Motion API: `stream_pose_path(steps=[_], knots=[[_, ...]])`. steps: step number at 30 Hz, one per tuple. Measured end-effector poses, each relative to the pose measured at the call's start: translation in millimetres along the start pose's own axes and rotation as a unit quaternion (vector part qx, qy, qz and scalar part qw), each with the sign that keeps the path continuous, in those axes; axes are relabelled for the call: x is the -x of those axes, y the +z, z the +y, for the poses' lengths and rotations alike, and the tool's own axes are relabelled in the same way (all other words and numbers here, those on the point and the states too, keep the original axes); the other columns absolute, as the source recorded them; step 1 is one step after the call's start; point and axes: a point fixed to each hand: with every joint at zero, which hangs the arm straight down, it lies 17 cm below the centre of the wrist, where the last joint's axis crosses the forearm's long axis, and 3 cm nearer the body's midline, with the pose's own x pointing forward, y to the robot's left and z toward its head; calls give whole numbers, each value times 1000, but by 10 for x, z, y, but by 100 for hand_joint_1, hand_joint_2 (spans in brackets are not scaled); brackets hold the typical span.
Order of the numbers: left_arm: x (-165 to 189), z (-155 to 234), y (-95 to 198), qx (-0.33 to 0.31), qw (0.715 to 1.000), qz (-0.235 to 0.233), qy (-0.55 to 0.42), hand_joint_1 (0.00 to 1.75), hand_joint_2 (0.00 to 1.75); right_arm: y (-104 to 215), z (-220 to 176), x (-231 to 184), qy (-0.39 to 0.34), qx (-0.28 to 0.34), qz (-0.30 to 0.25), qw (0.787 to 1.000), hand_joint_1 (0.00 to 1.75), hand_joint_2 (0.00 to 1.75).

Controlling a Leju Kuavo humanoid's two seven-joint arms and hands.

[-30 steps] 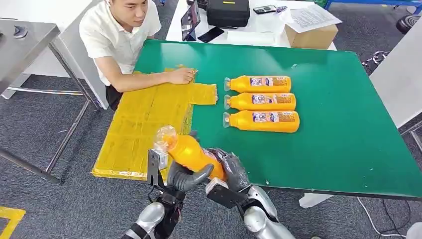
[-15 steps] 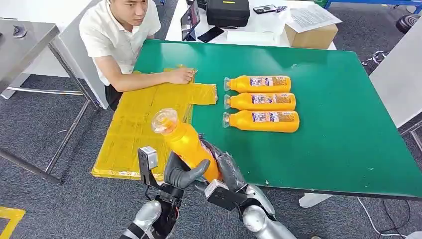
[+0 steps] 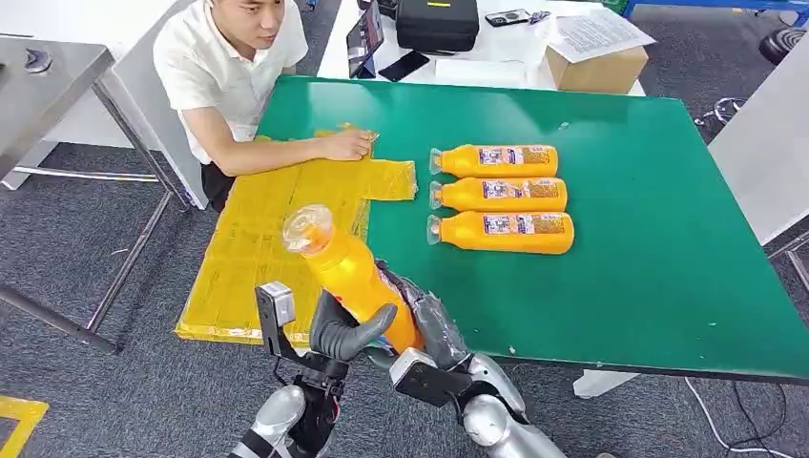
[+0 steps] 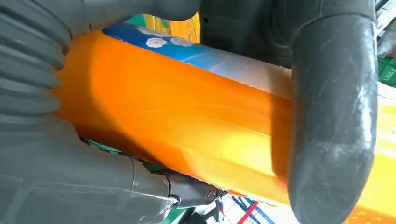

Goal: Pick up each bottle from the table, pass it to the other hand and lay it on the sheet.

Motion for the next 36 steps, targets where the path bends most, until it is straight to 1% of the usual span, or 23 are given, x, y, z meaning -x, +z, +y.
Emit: stream_pose_path(steps=[3,4,8,9,12,16,17,18,19,20,22,23,24,25,26,27,28,29,31,33,34,35,36], knots=[[-7,-3,3,0,1000,-1,1,175,175,-1,-1,-1,0,0,0,1000,31,175],[-8,-4,3,0,1000,-1,1,175,175,-1,-1,-1,0,0,0,1000,0,175],[-30,-9,10,2,1000,-8,-1,175,175,-3,-2,-12,0,0,-2,1000,0,175],[-46,-11,19,2,1000,-12,-1,175,175,-2,-1,-13,0,0,-2,1000,0,0],[-111,22,33,-7,1000,-20,8,175,175,-4,-19,-44,36,10,-14,999,0,0],[-137,269,-23,-53,997,-3,56,175,175,27,-45,-56,82,39,-21,996,0,0],[-171,356,-55,-67,996,-7,56,155,175,35,-52,-58,92,49,-21,994,0,0],[-185,383,-83,-72,996,-7,56,175,175,38,-64,-60,100,56,-22,993,0,0],[-207,470,-118,-86,995,-9,56,175,175,43,-89,-65,116,69,-23,991,0,0],[-291,708,-153,-120,992,-28,31,175,175,46,-75,-185,143,93,-42,984,0,0],[-498,1081,-212,-191,976,-72,-83,175,175,50,-153,-696,206,145,-113,961,0,0],[-624,1214,-223,-222,959,-91,-149,175,175,36,-231,-883,244,161,-139,946,0,0],[-879,1331,-217,-251,917,-131,-282,175,175,-40,-501,-1121,312,193,-165,916,0,0],[-1006,1201,-296,-228,891,-159,-360,175,175,-24,-800,-1243,332,232,-163,900,0,0],[-1034,1072,-367,-197,875,-172,-407,175,175,17,-1018,-1325,336,262,-162,890,0,0],[-1019,983,-416,-171,862,-177,-443,175,175,78,-1280,-1405,341,297,-159,878,0,0],[-994,972,-441,-160,856,-175,-459,175,175,114,-1402,-1446,341,317,-155,872,0,0],[-938,1007,-449,-159,860,-163,-456,175,175,154,-1478,-1481,340,331,-151,867,0,0],[-836,1119,-451,-171,885,-134,-412,175,175,242,-1597,-1481,333,354,-136,863,0,0],[-760,1218,-454,-180,905,-110,-371,175,175,296,-1661,-1415,329,362,-123,863,0,0],[-750,1258,-450,-186,907,-105,-364,175,175,307,-1672,-1403,328,364,-120,863,0,0],[-765,1299,-448,-194,903,-104,-369,175,175,325,-1704,-1385,323,370,-115,863,0,0],[-817,1355,-444,-207,887,-111,-398,175,175,333,-1717,-1376,320,374,-113,863,0,0]])
